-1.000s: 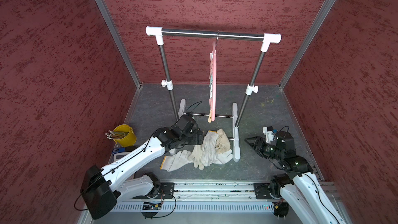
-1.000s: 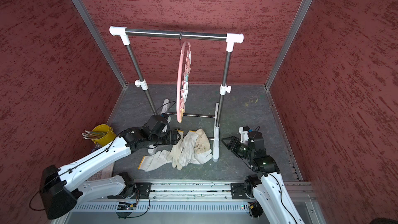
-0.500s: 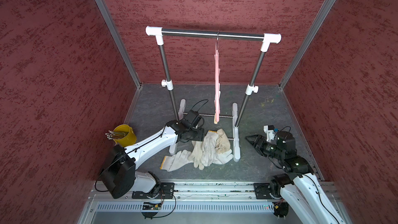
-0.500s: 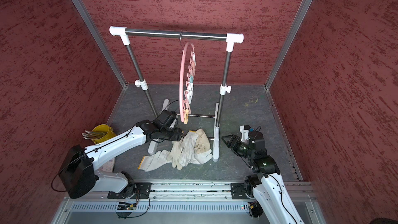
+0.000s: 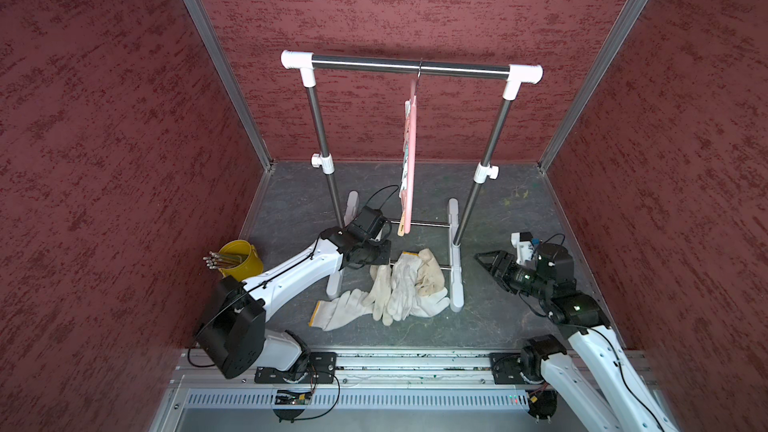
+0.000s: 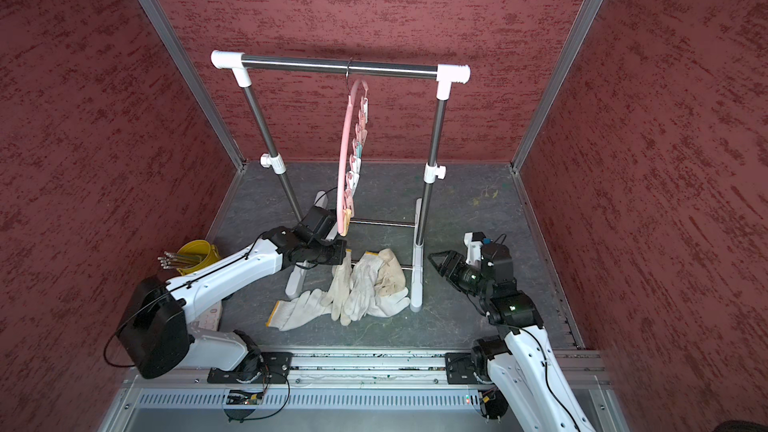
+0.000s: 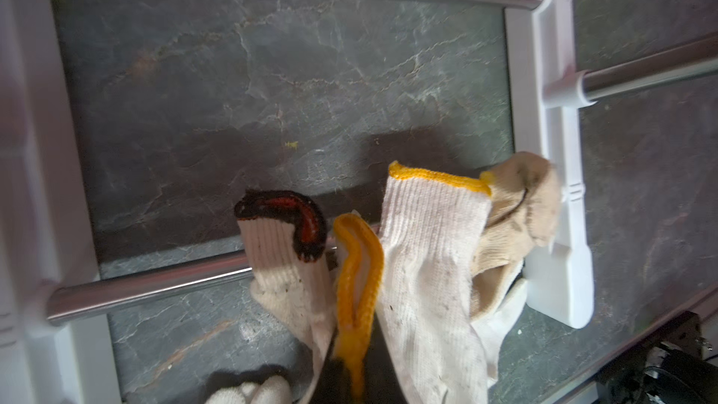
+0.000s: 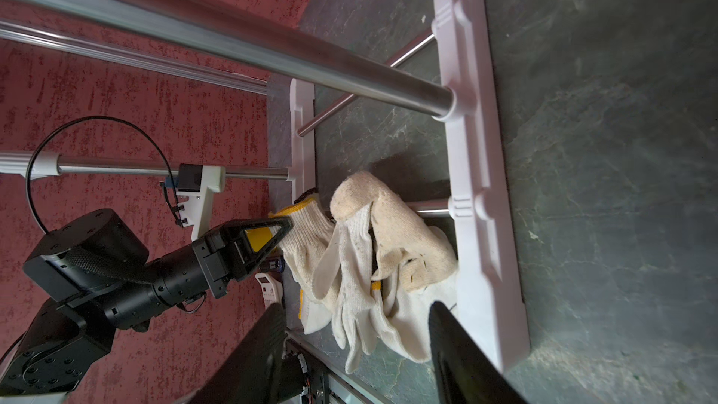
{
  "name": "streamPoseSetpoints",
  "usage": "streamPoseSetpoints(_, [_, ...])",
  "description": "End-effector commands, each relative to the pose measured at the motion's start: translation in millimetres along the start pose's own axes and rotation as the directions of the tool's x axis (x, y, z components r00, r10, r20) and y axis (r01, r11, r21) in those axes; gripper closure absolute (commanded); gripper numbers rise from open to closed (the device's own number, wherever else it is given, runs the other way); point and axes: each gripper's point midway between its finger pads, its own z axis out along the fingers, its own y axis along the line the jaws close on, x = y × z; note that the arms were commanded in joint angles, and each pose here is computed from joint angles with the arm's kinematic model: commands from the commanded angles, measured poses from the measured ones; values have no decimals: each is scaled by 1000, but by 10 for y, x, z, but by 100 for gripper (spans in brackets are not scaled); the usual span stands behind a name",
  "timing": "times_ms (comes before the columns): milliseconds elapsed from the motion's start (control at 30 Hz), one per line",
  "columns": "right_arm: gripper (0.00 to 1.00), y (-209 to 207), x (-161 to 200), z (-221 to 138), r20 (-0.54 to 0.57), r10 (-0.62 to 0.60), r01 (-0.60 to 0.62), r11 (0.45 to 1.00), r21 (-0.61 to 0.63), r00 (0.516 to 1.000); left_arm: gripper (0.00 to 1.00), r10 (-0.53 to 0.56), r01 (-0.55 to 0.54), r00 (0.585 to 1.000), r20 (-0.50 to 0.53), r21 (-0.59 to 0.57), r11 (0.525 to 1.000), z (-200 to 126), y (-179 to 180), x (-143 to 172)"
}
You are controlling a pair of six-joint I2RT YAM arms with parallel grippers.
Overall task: Clip the gloves onto a hanger to dry
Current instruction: Pick up the glove from the center of the board.
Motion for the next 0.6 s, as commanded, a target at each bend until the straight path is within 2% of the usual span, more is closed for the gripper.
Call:
streamPoseSetpoints(0, [41,322,-96,-130,0,-136,136,990,-31,991,100,-16,13,995,99,29,999,-340,-29,-93])
streamPoseSetpoints(133, [43,638,-161,-284,-25,-243,241,969,-51,970,100,-28,4,977,211,113,994,-820,-153,-173])
streamPoseSetpoints(267, [46,893,-288,-476,5,-318,317,948,-33,948,100,-23,-48,934,356,191,980,-1411,-314,-353])
streamPoseSetpoints(367, [48,974,-463,-583,76,-305,305,952,22,949,100,-11,-75,891,454,172,982,-1818,-361,-579])
streamPoseSetpoints(467, [49,987,-642,-638,149,-257,248,966,74,955,100,13,-96,862,506,139,986,-2096,-466,-865])
streamPoseSetpoints(567, [49,972,-805,-666,210,-225,203,971,124,951,100,23,-84,843,537,89,992,-2229,-550,-1170])
